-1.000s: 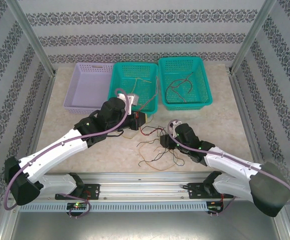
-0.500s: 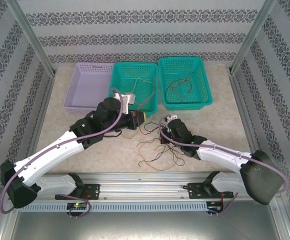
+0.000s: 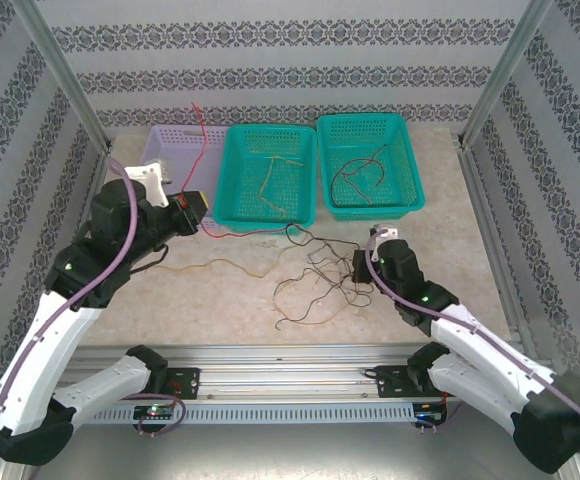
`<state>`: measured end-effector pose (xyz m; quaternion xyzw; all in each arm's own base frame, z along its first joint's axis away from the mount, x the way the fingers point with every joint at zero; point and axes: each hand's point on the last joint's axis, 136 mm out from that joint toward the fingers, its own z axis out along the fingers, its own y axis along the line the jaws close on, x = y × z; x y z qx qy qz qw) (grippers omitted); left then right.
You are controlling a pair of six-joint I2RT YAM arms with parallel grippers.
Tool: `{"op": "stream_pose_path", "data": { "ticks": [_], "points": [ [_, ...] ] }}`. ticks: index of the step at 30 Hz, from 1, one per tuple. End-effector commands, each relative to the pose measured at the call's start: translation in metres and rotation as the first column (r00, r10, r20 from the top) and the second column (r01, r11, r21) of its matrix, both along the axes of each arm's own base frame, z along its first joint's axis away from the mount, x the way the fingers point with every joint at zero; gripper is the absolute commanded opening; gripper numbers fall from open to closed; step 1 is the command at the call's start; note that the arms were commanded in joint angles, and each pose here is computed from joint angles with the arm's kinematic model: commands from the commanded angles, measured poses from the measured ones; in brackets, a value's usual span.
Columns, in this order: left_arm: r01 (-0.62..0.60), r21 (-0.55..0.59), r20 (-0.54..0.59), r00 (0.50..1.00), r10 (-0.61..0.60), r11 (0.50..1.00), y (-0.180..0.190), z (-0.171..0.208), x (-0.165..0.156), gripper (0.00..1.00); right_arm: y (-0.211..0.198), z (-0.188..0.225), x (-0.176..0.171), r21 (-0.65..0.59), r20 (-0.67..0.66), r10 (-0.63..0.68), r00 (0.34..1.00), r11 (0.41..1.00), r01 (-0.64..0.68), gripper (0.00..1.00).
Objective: Untangle the cables
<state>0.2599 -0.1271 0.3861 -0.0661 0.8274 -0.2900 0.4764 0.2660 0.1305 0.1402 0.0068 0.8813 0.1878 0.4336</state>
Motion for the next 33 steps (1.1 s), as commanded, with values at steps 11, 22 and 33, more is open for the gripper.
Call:
{"op": "stream_pose_path", "data": {
  "ticks": [11,22,33],
  "points": [
    [-0.221,0.297,0.053,0.975,0.215,0.929,0.079,0.036,-0.029,0.0,-0.069,-0.024,-0.006,0.157,-0.231,-0.225,0.947,0.951,0.265,0.0],
    [-0.057,0.154,0.115,0.993,0.04,0.986,0.029,0.063,-0.001,0.0,-0.057,0.033,-0.008,0.238,-0.044,-0.157,0.987,0.958,0.163,0.0],
    [0.323,-0.047,0.242,0.922,-0.303,0.945,-0.092,0.094,0.107,0.0,-0.064,0.057,-0.025,0.256,0.055,-0.19,0.98,0.951,0.17,0.0]
  ]
}}
